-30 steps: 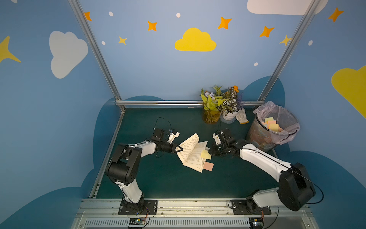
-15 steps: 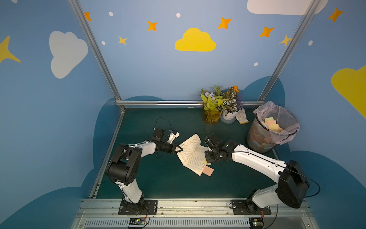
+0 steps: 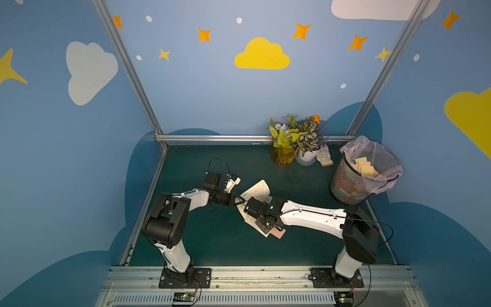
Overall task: Peel off the used sticky note
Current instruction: Tear off the note from the book.
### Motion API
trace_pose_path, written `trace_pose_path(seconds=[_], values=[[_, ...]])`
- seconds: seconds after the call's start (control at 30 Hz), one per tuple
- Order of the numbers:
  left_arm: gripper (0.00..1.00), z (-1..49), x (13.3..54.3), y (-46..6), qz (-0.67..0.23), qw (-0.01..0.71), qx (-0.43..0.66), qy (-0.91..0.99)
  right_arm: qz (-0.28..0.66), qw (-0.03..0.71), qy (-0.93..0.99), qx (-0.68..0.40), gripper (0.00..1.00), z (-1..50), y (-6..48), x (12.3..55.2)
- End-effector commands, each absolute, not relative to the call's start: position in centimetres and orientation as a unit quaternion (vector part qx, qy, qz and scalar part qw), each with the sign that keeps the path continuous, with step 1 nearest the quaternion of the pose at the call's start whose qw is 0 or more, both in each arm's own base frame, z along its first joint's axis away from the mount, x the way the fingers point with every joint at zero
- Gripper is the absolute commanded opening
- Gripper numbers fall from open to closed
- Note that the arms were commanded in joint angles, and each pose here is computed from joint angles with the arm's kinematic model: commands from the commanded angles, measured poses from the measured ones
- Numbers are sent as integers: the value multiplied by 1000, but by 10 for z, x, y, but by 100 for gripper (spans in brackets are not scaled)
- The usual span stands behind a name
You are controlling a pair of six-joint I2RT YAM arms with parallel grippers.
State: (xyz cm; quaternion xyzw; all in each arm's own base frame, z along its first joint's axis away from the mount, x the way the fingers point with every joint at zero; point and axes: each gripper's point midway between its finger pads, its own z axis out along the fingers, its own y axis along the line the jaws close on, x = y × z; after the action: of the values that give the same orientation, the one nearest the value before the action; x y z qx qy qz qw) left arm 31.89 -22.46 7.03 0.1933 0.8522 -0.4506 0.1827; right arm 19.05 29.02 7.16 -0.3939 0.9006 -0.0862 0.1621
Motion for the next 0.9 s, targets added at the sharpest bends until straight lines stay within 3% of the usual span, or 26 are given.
trace_pose_path(seconds=[0.0, 0.17, 0.33, 0.7, 0.87], values=[[3, 60, 317, -221, -444, 164, 183, 862, -133, 141, 884, -425, 0, 65, 285, 186], [3, 60, 317, -221, -444, 164, 184, 861, -151, 129, 875, -442, 0, 55, 286, 181], [3, 60, 317, -221, -444, 163, 183, 862, -109, 120, 875, -456, 0, 55, 298, 166], [3, 60, 317, -221, -444, 164, 183, 862, 97, 182, 887, -412, 0, 123, 329, 151], [3, 60, 317, -221, -444, 164, 183, 862, 166, 219, 900, -338, 0, 162, 310, 173]])
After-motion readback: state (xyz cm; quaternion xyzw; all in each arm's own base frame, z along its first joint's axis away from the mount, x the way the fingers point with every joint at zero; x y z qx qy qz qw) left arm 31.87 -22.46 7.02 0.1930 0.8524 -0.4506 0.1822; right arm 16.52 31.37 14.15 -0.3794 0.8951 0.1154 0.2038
